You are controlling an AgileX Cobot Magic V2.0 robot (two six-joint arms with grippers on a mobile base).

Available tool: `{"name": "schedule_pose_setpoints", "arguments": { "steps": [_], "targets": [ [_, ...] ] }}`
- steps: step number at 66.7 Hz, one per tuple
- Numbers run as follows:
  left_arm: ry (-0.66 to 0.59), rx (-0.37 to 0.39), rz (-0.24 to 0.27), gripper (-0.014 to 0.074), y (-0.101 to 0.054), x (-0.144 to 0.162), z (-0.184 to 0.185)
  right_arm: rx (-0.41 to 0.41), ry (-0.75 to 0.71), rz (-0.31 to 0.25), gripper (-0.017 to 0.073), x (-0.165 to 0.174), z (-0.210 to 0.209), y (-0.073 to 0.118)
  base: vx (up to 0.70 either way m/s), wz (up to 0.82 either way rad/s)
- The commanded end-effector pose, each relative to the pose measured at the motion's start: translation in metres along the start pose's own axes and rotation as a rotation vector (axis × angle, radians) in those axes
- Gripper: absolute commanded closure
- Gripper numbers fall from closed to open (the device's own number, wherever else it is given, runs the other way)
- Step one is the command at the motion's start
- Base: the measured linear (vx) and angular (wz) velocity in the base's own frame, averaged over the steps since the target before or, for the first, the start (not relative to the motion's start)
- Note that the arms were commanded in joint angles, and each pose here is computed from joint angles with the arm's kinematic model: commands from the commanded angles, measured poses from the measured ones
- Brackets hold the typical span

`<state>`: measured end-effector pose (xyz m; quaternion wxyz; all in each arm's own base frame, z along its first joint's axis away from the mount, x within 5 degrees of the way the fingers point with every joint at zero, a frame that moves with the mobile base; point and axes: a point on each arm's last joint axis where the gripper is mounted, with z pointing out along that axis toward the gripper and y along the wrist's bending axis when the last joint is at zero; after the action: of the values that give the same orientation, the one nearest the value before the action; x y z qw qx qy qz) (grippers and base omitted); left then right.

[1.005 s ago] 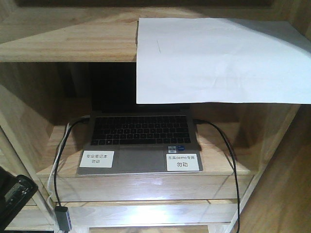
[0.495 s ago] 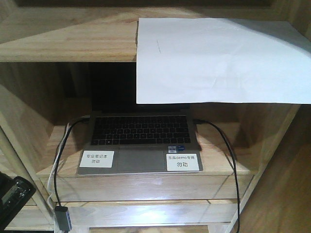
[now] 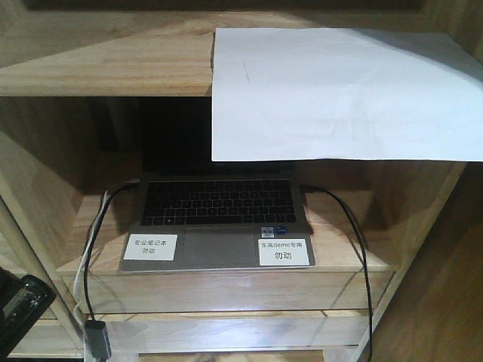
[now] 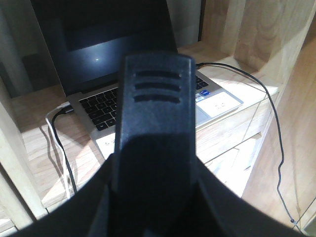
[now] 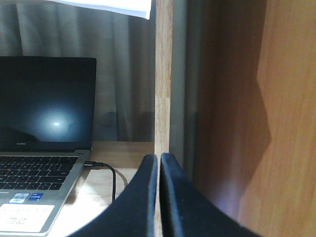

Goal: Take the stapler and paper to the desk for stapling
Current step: 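Move the right gripper to the edge of the white paper sheet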

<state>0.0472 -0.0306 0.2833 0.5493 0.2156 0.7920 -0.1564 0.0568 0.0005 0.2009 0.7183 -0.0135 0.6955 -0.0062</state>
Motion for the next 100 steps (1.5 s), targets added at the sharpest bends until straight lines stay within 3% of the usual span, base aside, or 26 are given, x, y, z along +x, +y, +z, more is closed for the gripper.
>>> {"name": "schedule_pose_setpoints", "arguments": {
  "steps": [1, 14, 19, 22, 24, 27, 36, 43, 51, 58, 81, 87, 100],
  "targets": [
    [-0.131, 0.004, -0.008, 0.0601, 0.0, -0.018, -0.004, -0.003, -0.084, -0.003, 0.0568, -0.006, -0.001, 0.0, 0.0, 0.0],
    [-0.132, 0.004, -0.008, 0.0601, 0.0, -0.018, -0.004, -0.004, -0.086, -0.001, 0.0568, -0.007, -0.001, 0.0, 0.0, 0.0],
    [-0.132, 0.004, -0.008, 0.0601, 0.0, -0.018, -0.004, -0.008, -0.103, 0.07, 0.0568, -0.008, -0.001, 0.001, 0.0, 0.0],
    [-0.132, 0.004, -0.008, 0.0601, 0.0, -0.018, -0.004, -0.015, -0.122, 0.149, 0.0568, -0.01, -0.002, 0.001, 0.0, 0.0],
    [-0.132, 0.004, -0.008, 0.0601, 0.0, -0.018, -0.004, -0.024, -0.135, 0.232, 0.0568, -0.011, -0.002, 0.001, 0.0, 0.0],
    [-0.132, 0.004, -0.008, 0.0601, 0.0, -0.018, -0.004, -0.044, -0.154, 0.413, 0.0568, -0.013, -0.002, 0.001, 0.0, 0.0],
    [-0.132, 0.004, -0.008, 0.0601, 0.0, -0.018, -0.004, -0.092, -0.148, 0.788, 0.0568, -0.014, -0.002, 0.003, 0.0, 0.0],
    [-0.132, 0.004, -0.008, 0.0601, 0.0, -0.018, -0.004, -0.081, -0.102, 0.936, 0.0568, -0.01, -0.002, 0.002, 0.0, 0.0],
    [-0.132, 0.004, -0.008, 0.0601, 0.0, -0.018, -0.004, -0.076, -0.087, 0.959, 0.0553, -0.009, -0.002, 0.002, 0.0, 0.0],
    [-0.132, 0.004, -0.008, 0.0601, 0.0, -0.018, -0.004, -0.129, -0.106, 0.96, 0.0489, -0.013, -0.001, 0.005, 0.0, 0.0],
    [-0.132, 0.004, -0.008, 0.0601, 0.0, -0.018, -0.004, -0.463, -0.031, 1.008, 0.0057, -0.028, 0.022, 0.032, 0.0, 0.0],
    [-0.132, 0.004, -0.008, 0.0601, 0.0, -0.018, -0.004, -0.532, -0.04, 1.038, 0.0013, -0.033, 0.03, 0.037, 0.0, 0.0],
    [-0.132, 0.004, -0.008, 0.0601, 0.0, -0.018, -0.004, -0.692, -0.082, 1.096, 0.001, -0.046, 0.056, 0.049, 0.0, 0.0]
  ]
}}
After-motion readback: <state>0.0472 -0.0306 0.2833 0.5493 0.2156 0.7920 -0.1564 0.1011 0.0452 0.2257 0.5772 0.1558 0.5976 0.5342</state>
